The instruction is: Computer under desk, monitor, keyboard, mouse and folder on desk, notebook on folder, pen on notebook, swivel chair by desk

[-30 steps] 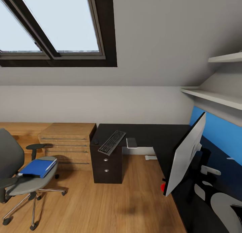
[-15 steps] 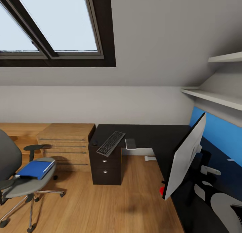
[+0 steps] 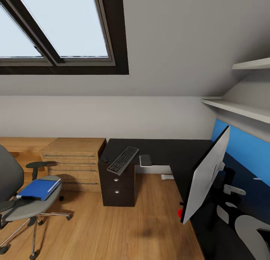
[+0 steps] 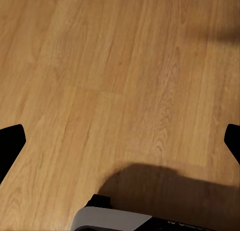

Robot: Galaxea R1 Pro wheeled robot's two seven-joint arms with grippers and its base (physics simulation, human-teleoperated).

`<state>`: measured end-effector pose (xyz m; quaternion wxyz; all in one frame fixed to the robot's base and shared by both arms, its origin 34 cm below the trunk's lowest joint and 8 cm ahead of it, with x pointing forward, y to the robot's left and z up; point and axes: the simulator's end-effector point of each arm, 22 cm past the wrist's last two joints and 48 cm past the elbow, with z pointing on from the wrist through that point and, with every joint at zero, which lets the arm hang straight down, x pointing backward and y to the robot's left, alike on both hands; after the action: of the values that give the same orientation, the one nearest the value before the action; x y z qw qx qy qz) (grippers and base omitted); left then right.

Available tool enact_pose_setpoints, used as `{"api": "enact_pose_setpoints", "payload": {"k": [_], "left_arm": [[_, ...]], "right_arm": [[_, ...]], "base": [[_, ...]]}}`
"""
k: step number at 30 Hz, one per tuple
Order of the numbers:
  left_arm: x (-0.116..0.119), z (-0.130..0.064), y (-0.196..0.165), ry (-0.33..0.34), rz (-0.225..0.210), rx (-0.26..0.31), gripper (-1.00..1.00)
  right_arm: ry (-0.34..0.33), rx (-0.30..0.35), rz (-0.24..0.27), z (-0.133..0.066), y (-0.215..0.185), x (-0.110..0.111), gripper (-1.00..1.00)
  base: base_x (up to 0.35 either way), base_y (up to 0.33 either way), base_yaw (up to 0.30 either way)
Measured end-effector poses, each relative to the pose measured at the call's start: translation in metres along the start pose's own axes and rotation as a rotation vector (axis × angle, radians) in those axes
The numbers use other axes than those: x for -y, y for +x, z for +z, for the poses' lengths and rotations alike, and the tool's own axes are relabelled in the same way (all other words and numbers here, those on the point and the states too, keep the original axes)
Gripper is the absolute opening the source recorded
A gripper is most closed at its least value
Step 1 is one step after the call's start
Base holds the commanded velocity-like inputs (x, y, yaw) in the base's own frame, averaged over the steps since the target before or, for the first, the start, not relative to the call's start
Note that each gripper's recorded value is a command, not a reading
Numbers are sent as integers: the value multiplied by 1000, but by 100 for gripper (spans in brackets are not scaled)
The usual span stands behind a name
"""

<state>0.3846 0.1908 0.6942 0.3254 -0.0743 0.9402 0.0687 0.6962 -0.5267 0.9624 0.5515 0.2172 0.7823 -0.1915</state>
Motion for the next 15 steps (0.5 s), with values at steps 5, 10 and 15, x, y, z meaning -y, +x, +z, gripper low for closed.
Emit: {"api": "enact_pose_setpoints", "payload": {"k": [5, 10, 15], "left_arm": [[0, 0, 0, 0, 1, 0, 100], [0, 0, 0, 0, 1, 0, 100], [0, 0, 0, 1, 1, 0, 100]], "right_arm": [[-1, 0, -1, 0, 0, 0, 100], [-3, 1, -3, 0, 0, -1, 100], [-6, 1, -4, 0, 0, -1, 100]], "base": [[1, -2, 0], [0, 0, 0], [0, 0, 0]]}}
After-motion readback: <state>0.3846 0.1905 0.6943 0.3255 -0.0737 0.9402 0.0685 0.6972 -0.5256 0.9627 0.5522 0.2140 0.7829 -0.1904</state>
